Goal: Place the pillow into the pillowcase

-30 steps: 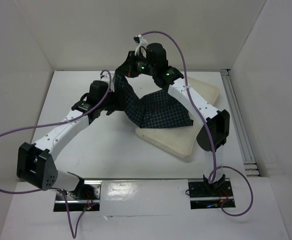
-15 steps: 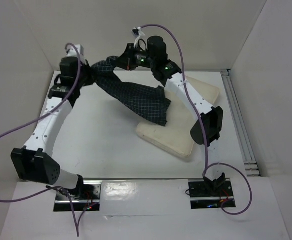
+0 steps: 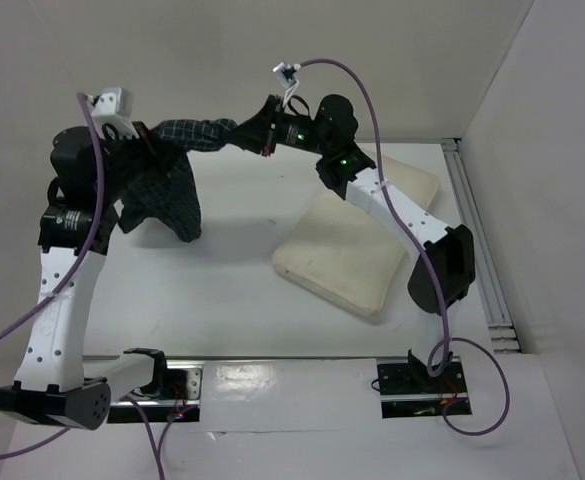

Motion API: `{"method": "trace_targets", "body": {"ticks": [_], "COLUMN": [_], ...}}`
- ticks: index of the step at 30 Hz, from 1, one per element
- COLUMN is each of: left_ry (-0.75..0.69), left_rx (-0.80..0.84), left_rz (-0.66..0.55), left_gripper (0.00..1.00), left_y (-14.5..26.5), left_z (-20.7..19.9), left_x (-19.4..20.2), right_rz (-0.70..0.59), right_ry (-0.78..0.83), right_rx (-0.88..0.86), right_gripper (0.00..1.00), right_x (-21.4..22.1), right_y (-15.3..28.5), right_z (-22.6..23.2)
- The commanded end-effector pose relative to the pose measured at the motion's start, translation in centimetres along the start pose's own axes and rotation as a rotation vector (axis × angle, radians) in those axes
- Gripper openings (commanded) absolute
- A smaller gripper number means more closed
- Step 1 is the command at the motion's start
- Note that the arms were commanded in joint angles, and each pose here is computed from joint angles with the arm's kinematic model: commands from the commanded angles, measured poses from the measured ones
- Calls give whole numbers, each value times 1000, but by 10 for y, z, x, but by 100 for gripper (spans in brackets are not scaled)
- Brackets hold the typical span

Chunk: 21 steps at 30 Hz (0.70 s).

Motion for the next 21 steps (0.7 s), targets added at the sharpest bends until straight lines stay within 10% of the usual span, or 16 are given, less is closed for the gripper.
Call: {"method": "trace_targets", "body": {"ticks": [1, 4, 6, 7, 12, 15, 21], "left_ry": [42, 76, 97, 116, 137, 162, 230], "left_rx": [23, 252, 270, 260, 14, -262, -502], "left_rz": [10, 202, 290, 331, 446, 455, 720], "left_gripper": [0, 27, 76, 83, 87, 63, 76], "left_y": [12, 7, 1, -2, -25, -32, -50], "left_z": [3, -8, -7, -4, 21, 47, 81], "left_x": [18, 78, 106, 118, 130, 125, 167], "right_rz": [-21, 19, 61, 59, 35, 81, 286], "right_ry": [-105, -153, -167, -173, -164, -101, -155], "right_rx": [179, 317, 468, 538, 812, 1042, 1429], "right_gripper": [0, 2, 25, 51, 75, 87, 94], "right_x": [23, 45, 55, 57, 33, 35, 110], "right_y": [56, 97, 131, 144, 186, 198, 210], "right_z": [-63, -91, -111, -119, -129, -118, -101]}}
Point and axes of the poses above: each gripper's point midway between its finger pads, its own y axis back along the fingers, its own z axis along the line the jaws close on, x = y × z, the point moved 9 cm from there along y, back along the fingers, and after that the axes turned 6 degrees about -y, right-handed, at the moved point
